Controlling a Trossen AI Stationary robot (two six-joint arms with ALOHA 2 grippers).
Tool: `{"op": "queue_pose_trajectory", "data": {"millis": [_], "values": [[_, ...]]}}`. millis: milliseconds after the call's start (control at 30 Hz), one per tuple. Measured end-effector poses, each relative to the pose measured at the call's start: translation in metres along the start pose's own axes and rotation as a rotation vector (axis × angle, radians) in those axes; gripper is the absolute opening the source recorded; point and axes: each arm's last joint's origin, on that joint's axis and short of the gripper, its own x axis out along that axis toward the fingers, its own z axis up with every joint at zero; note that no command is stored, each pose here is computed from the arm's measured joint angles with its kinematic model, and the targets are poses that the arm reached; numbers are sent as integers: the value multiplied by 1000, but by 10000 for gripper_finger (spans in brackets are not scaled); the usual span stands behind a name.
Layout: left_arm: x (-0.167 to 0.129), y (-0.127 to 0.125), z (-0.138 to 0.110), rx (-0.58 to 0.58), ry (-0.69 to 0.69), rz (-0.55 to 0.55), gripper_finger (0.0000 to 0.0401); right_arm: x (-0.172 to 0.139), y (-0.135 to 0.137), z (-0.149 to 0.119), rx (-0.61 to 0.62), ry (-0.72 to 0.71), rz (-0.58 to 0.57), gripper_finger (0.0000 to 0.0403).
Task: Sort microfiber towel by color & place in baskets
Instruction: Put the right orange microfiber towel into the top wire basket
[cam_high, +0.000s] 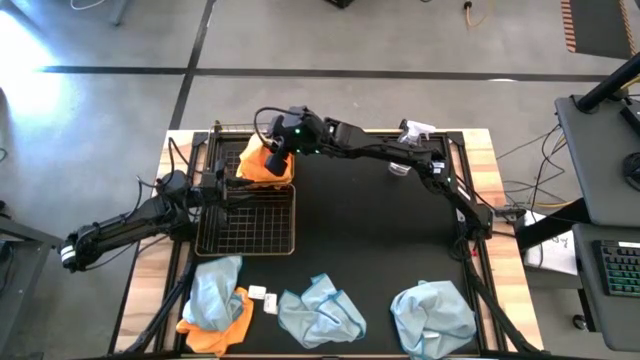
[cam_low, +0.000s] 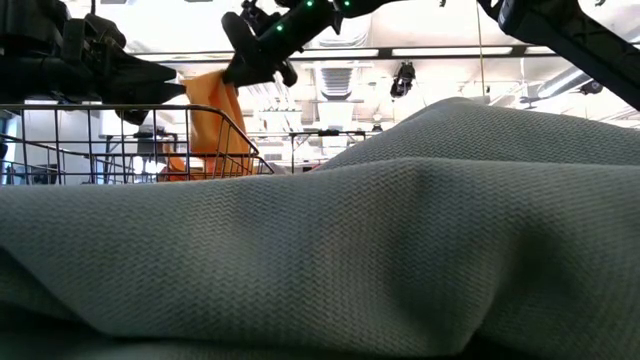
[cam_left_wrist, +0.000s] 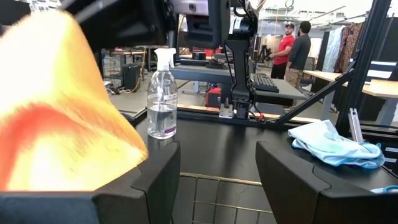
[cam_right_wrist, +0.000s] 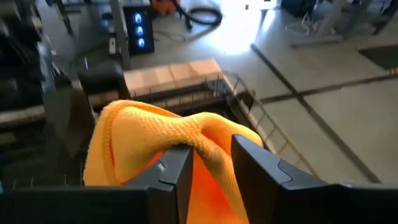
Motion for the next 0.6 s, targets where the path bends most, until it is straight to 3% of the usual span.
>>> {"op": "queue_pose_trajectory", "data": {"millis": [400,600], "values": [[0,0,0,10,-1,0,194,0,0,-5,67,57,-1,113],[0,0,0,14,-1,0,194,0,-2,2,113,-25,-60,104]]}}
